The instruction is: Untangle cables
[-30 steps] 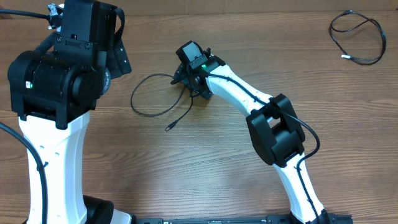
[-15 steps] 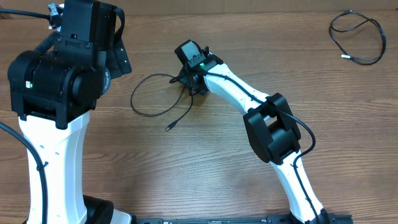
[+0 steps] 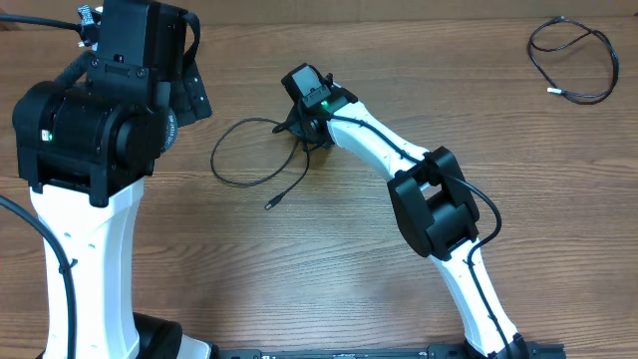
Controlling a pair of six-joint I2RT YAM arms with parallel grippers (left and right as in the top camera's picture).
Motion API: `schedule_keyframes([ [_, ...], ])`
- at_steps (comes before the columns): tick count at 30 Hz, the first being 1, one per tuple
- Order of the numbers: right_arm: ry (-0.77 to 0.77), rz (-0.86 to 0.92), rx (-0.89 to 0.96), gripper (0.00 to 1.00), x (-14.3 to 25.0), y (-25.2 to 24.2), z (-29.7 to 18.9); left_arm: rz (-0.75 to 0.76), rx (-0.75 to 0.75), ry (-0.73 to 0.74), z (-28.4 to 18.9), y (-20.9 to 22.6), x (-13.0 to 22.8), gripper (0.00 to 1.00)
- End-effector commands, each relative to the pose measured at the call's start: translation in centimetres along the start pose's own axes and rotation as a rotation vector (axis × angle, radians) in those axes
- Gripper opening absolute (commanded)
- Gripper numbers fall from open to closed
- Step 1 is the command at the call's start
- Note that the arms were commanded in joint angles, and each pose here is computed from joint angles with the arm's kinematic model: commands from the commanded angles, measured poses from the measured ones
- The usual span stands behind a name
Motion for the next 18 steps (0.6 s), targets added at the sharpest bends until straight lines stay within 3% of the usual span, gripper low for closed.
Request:
schedule_keyframes([
  [1,0.122,-0.112,0.098,0.04,2.2,-2.7,4.0,0.020,0.002,0.002,0.0,0.0,0.0,1.00],
  [10,-0.090,-0.296,-0.063,0.04,-8.3,-1.4,-12.3,0.020,0.000,0.000,0.0,0.0,0.0,1.00],
  [13,-0.149,-0.331,-0.098,0.04,-11.0,-3.3,-18.6,0.020,0.000,0.001,0.0,0.0,0.0,1.00],
  [14,-0.222,-0.342,-0.108,0.04,-12.7,-5.0,-23.3,0.020,0.001,0.002,0.0,0.0,0.0,1.00],
  [18,-0.405,-0.335,-0.089,0.04,-15.0,-9.2,-32.4,0.020,0.001,0.004,0.0,0.0,0.0,1.00],
])
Point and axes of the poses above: each gripper's point midway between its finger pads, its own z axis out along the fingers, its own y axis along the line the jaws close on, x = y × z, the point moved 9 cm from there along -z, back along the fingers, and after that the axes turned 15 degrees about -z, right-handed, at the moved point
